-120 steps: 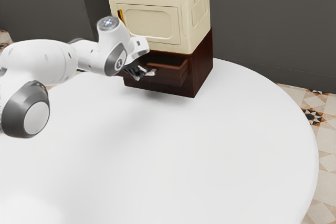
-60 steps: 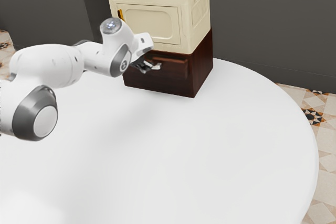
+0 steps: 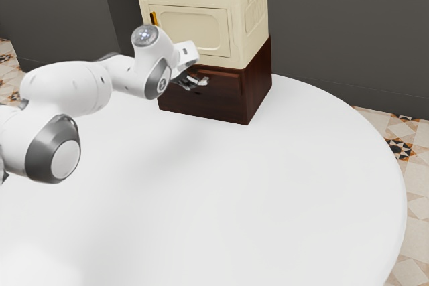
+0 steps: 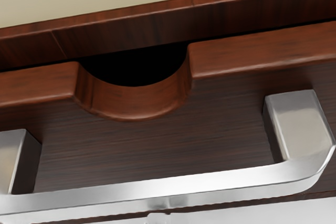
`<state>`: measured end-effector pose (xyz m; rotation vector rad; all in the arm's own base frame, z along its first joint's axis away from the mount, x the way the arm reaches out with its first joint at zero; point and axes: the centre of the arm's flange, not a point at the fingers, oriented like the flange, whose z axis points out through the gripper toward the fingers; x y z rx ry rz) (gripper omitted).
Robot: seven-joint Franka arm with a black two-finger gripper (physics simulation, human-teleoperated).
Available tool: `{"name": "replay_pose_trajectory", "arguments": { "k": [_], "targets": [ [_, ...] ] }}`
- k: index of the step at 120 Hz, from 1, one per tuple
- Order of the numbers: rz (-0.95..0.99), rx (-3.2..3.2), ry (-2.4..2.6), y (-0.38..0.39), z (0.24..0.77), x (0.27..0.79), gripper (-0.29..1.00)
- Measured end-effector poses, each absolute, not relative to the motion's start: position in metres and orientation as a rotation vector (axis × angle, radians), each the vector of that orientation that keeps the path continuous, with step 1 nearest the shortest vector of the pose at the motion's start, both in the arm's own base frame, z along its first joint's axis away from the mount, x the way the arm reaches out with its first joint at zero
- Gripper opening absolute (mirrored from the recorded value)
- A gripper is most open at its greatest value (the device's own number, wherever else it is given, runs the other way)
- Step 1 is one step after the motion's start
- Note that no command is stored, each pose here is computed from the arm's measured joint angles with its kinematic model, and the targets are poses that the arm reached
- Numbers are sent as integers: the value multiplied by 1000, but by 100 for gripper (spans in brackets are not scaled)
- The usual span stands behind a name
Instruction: Push the drawer handle with one arm to close the drawer
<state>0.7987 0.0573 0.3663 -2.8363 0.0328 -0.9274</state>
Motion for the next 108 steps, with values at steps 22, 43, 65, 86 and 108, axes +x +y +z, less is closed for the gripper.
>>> {"name": "replay_pose_trajectory", "arguments": {
  "k": [22,43,65,86,108],
  "targets": [
    [-961,-2831,36,59,363,803,-8],
    [-986,-2816,46,60,361,807,-8],
    [-1014,-2805,54,60,359,811,-10],
    [-948,-2815,89,49,366,804,-8],
    [-735,-2879,101,43,403,753,-8]
  ]
}}
